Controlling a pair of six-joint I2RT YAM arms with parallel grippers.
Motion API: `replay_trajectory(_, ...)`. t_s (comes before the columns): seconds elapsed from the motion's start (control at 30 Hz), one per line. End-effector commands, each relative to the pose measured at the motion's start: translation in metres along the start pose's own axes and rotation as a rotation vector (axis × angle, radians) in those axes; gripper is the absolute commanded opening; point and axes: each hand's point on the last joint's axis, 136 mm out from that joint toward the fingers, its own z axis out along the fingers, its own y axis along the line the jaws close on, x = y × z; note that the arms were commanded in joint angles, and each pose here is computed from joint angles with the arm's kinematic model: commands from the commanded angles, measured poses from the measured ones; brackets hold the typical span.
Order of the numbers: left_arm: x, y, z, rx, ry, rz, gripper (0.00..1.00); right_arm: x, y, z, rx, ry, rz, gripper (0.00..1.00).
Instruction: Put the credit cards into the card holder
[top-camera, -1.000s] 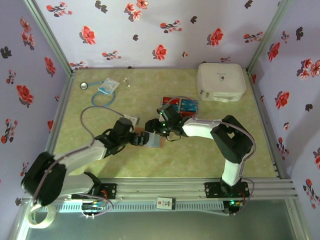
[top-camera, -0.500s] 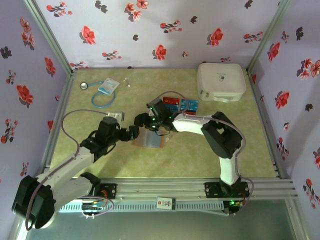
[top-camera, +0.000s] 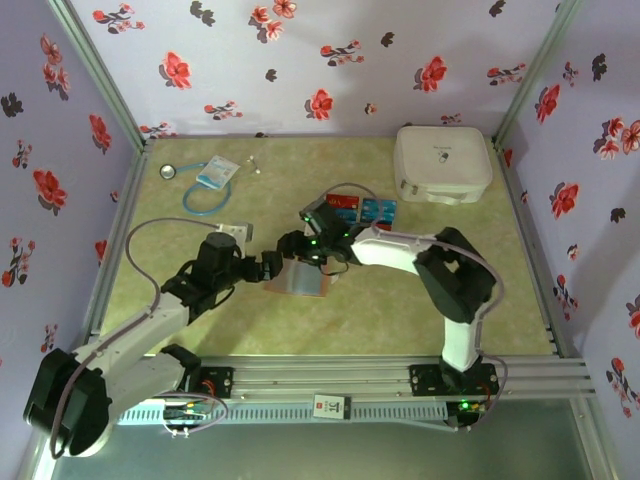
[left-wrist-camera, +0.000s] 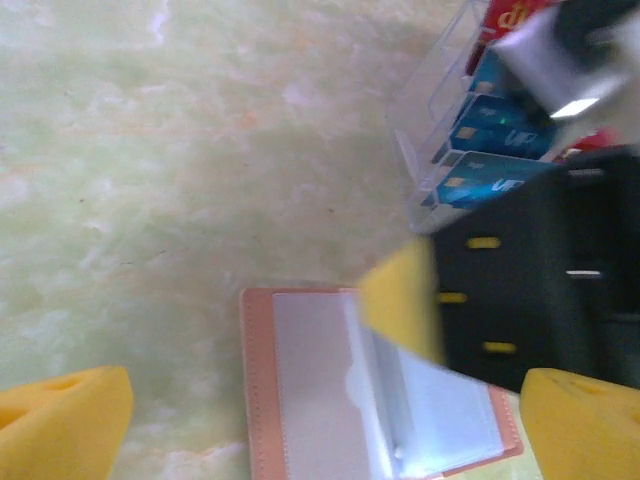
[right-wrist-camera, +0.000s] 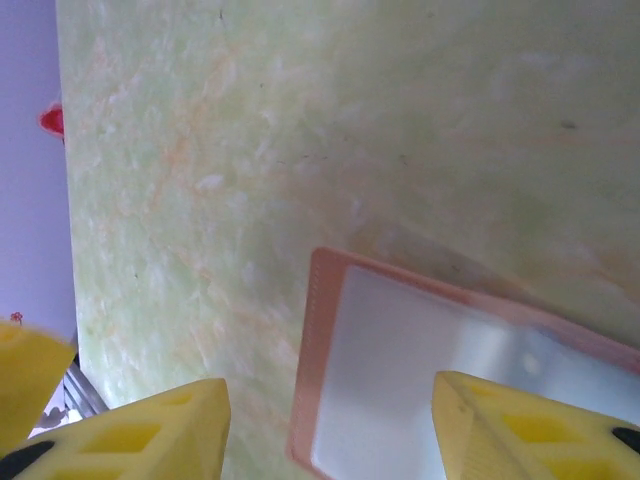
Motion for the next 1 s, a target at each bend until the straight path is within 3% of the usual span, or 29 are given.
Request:
replay_trajectory(0.0, 0.014, 0.017, 0.008, -0.086, 0.081, 0.022, 1.0, -0.003, -0.01, -0.042, 0.071, -0.064, -0.075, 0.56)
replay_trajectory(0.17, 0.019, 0.021, 0.019, -0.141, 0.15, 0.068, 1.0, 0.01, -0.068, -0.078, 0.312, -0.112, -0.13, 0.57)
replay_trajectory(0.3, 0.02, 0.021, 0.024, -0.16, 0.16, 0.084, 1.0, 0.02, -0.099, -0.088, 0.4, -0.118, -0.128, 0.57)
replay_trajectory(0.53, 0.023, 0.024, 0.03, -0.183, 0.18, 0.089, 1.0, 0.032, -0.133, -0.073, 0.446, -0.071, -0.107, 0.54)
replay_trajectory(0.77, 0.025, 0.022, 0.03, -0.184, 0.186, 0.085, 1.0, 0.031, -0.16, -0.083, 0.496, -0.083, -0.07, 0.45)
replay_trajectory(0.97, 0.022, 0.019, 0.031, -0.178, 0.176, 0.079, 1.0, 0.024, -0.142, -0.103, 0.446, -0.106, -0.088, 0.5)
